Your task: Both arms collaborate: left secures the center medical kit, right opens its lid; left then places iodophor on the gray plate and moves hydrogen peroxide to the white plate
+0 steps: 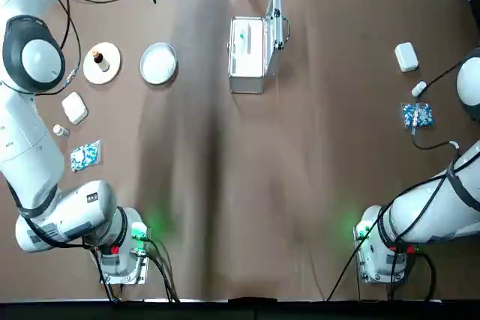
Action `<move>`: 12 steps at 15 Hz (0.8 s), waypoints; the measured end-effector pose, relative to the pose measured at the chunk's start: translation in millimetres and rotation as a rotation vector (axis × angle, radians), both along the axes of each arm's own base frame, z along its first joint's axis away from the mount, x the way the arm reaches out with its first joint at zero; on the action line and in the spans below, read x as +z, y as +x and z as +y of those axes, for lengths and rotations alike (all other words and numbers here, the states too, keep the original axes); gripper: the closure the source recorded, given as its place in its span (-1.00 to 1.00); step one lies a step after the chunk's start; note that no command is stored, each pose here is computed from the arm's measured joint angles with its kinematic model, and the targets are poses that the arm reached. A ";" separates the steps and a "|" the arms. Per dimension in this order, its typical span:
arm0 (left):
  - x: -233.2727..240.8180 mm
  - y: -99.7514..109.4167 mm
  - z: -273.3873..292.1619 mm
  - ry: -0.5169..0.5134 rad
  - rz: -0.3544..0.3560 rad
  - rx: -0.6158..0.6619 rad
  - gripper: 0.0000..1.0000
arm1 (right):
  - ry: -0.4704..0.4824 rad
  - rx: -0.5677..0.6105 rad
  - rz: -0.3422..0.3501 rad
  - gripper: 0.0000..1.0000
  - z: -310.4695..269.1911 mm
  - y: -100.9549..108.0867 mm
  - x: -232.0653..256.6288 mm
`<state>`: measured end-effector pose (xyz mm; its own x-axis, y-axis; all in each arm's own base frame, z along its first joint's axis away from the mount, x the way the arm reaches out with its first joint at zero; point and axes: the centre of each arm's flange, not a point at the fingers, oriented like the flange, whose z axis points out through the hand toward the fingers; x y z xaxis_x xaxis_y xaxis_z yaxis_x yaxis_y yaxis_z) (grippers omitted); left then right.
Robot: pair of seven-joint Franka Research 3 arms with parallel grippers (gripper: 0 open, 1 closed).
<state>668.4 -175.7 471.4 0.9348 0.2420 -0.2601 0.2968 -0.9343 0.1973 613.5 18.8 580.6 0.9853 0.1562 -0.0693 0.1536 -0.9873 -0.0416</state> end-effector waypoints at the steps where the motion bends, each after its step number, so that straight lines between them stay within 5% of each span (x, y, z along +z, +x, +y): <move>1: -3.2 -5.0 -16.3 0.029 -0.010 -0.036 -1.00 | 0.000 -0.001 0.000 -0.97 -0.8 0.0 0.1; 5: -33.9 -32.2 -84.6 0.117 -0.017 -0.174 -1.00 | 0.000 -0.002 -0.001 -0.97 -1.2 0.1 0.3; 12: -92.7 -71.4 -174.0 0.071 -0.066 -0.265 -1.00 | -0.001 -0.010 -0.002 -0.97 -5.2 0.2 0.7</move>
<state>597.0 -349.7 378.6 0.9822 0.0026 -0.1879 0.0293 -0.9898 0.1394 613.7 13.6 581.3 0.9869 0.1468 -0.0670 0.1443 -0.9887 -0.0405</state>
